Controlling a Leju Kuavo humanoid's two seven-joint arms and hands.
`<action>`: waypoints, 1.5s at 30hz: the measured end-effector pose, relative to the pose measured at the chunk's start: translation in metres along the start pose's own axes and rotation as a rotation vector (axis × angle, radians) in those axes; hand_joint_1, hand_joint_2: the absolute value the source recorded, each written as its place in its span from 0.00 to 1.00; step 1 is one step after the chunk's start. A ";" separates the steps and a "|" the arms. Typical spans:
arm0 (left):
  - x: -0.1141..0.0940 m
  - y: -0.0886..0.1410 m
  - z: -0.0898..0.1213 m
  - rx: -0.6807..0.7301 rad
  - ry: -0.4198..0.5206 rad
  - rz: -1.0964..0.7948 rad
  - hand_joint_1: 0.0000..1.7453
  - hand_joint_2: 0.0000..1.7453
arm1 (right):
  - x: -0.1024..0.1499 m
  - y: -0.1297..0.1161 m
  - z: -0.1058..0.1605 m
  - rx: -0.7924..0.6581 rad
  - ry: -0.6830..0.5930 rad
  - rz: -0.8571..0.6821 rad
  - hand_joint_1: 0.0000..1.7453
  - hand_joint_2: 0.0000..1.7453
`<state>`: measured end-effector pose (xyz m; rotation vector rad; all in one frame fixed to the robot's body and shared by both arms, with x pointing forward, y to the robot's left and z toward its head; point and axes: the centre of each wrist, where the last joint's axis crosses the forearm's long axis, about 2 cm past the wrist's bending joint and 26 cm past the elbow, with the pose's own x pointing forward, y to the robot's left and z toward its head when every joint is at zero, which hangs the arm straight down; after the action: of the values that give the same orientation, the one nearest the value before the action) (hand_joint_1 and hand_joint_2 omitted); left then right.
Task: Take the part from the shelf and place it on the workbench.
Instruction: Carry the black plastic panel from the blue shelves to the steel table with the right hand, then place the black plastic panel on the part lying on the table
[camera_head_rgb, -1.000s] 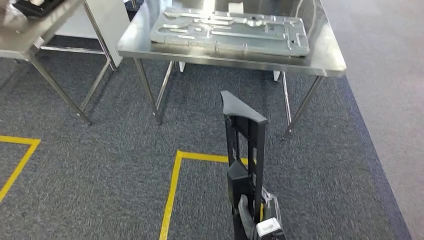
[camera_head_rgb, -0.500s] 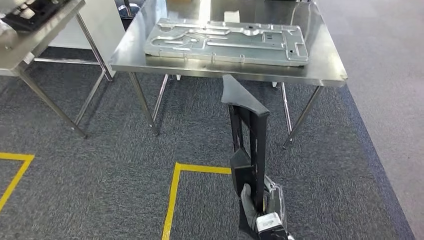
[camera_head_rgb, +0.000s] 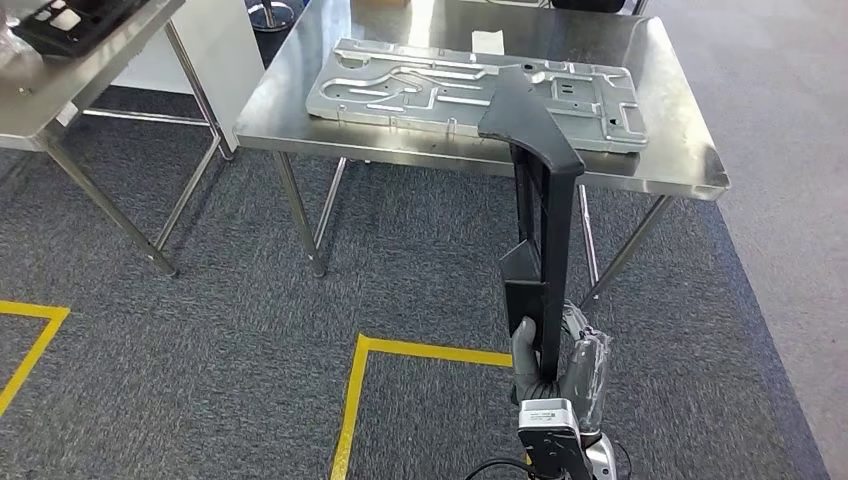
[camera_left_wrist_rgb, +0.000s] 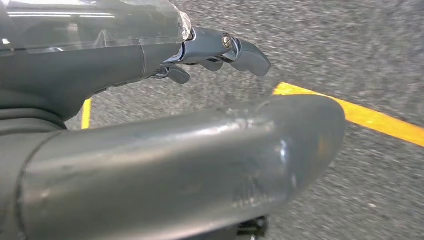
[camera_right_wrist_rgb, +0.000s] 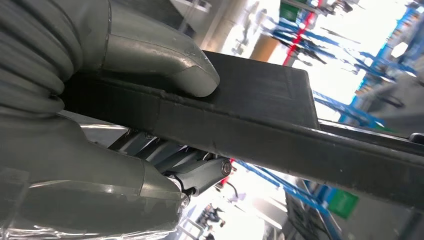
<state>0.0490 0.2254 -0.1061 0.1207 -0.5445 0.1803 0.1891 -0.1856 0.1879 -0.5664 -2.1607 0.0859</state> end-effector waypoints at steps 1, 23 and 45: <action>0.000 -0.001 0.000 -0.002 0.000 0.000 0.00 0.00 | 0.001 0.000 -0.002 -0.008 -0.007 0.001 1.00 1.00; 0.005 -0.001 -0.002 -0.025 -0.003 -0.046 0.00 0.00 | 0.009 -0.004 -0.037 -0.183 -0.249 0.553 1.00 1.00; 0.016 -0.006 -0.006 -0.067 -0.011 -0.095 0.00 0.00 | -0.049 -0.019 -0.079 -0.009 -0.140 0.990 1.00 1.00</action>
<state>0.0671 0.2233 -0.1033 0.0820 -0.5541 0.0686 0.2685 -0.2349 0.2050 -1.6173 -1.8083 0.6603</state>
